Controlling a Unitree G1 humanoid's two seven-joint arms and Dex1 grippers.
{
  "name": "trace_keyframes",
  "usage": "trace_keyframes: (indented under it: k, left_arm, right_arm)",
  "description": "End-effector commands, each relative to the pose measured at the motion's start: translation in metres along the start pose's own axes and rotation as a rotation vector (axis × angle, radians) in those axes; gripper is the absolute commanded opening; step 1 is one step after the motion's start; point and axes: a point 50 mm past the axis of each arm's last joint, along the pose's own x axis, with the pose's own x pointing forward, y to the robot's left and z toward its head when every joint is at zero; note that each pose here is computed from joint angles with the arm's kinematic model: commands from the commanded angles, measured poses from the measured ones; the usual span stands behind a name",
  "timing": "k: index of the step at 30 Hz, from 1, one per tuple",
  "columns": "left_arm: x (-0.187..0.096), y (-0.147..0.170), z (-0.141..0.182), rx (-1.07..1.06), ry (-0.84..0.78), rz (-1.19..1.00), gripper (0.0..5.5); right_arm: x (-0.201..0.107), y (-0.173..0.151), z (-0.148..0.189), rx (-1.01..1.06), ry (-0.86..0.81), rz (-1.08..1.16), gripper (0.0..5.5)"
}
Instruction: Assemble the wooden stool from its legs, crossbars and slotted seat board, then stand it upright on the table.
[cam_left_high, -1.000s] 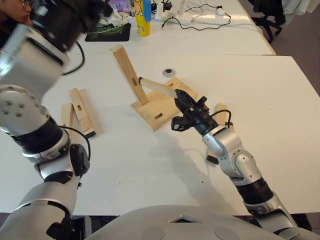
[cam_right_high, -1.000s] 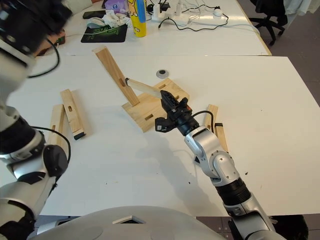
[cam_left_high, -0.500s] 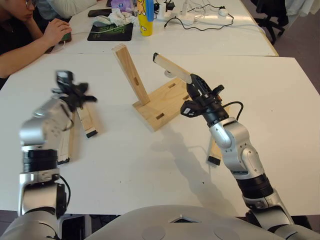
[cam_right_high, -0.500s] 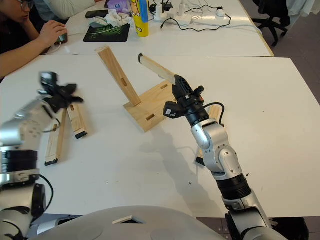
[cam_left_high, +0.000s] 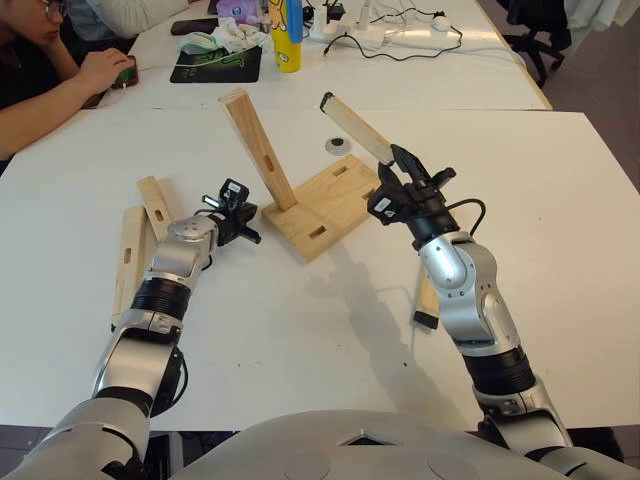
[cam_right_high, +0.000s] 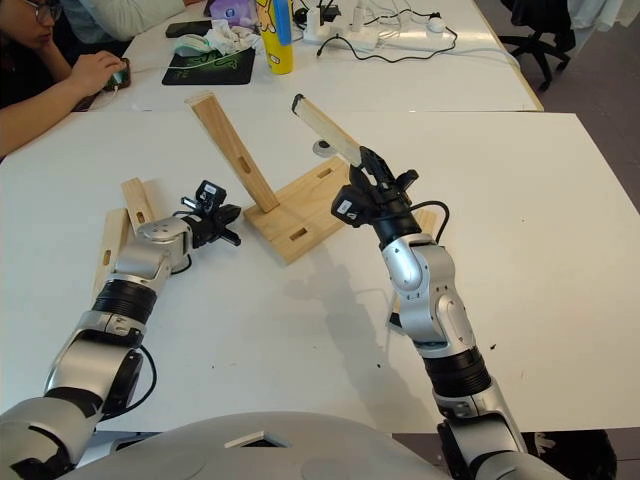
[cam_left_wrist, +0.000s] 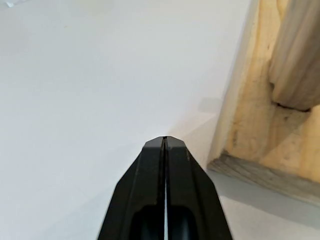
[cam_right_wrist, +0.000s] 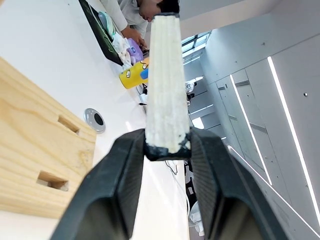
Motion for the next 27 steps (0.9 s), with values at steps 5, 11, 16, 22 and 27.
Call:
trace_keyframes:
  k: [5,11,16,22,27]
  left_arm:
    - [-0.02,-0.044,0.019,-0.001,-0.103,-0.251,0.0]
    - [-0.045,-0.058,0.025,-0.111,-0.142,-0.261,0.0]
    - [-0.053,-0.05,0.02,-0.182,-0.13,-0.197,0.0]
    - [-0.055,-0.027,0.008,-0.216,-0.085,-0.081,0.0]
    - [-0.047,-0.005,0.022,-0.205,-0.125,0.034,0.0]
  right_arm:
    - [-0.005,-0.012,-0.019,-0.102,0.019,-0.008,1.31]
    - [-0.026,-0.027,-0.05,-0.357,-0.052,-0.088,1.31]
    - [-0.037,-0.028,-0.047,-0.495,-0.254,-0.078,1.31]
    - [-0.029,-0.001,-0.021,-0.44,-0.297,-0.058,1.31]
    - [-0.031,0.018,-0.003,-0.398,-0.312,-0.011,1.31]
